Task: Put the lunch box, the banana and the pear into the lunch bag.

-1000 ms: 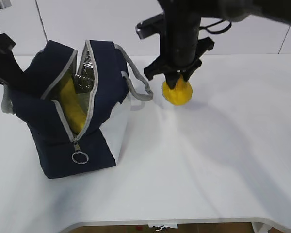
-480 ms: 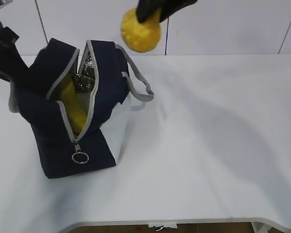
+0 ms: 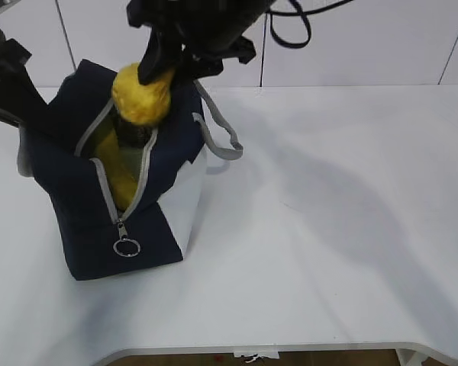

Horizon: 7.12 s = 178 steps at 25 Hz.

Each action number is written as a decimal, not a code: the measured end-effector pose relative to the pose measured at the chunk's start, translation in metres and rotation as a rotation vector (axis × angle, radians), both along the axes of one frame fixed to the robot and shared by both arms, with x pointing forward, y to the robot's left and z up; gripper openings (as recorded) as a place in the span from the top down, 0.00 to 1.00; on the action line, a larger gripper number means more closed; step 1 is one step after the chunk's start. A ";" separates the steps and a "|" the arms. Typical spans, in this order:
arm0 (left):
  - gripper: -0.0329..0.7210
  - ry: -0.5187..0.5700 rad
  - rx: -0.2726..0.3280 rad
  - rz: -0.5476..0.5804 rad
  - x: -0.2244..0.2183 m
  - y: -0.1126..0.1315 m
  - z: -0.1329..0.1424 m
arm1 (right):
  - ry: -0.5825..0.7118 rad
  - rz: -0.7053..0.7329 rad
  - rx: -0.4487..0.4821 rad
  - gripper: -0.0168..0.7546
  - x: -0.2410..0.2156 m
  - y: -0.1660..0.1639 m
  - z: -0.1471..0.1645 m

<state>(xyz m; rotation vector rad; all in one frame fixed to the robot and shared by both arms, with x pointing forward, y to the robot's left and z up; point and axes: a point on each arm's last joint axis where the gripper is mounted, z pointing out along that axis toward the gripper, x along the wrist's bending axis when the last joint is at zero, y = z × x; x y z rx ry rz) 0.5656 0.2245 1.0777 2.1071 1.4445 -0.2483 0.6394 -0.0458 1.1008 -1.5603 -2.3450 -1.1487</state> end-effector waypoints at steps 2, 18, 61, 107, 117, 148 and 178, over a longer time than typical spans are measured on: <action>0.95 0.001 -0.008 0.001 0.000 -0.001 0.000 | 0.034 0.002 0.003 0.62 0.006 0.004 -0.016; 0.95 0.003 -0.029 0.005 0.000 -0.002 0.001 | -0.001 0.053 -0.052 0.24 0.016 0.008 -0.014; 0.95 -0.080 -0.378 0.036 -0.002 -0.080 0.024 | -0.083 -0.119 -0.484 0.97 -0.010 -0.054 0.026; 0.48 0.075 -0.167 -0.045 -0.026 -0.065 0.019 | -0.262 -0.147 -0.258 0.36 -0.101 -0.095 0.138; 0.50 -0.028 0.214 0.007 -0.055 -0.056 0.035 | -0.117 -0.116 -0.335 0.36 -0.157 -0.123 0.083; 0.52 -0.120 0.193 0.010 -0.084 -0.052 0.066 | -0.594 -0.201 -0.200 0.36 -0.183 -0.144 -0.065; 0.56 -0.120 0.195 0.010 -0.083 -0.052 0.066 | -0.633 -0.069 -0.037 0.36 -0.185 -0.121 -0.204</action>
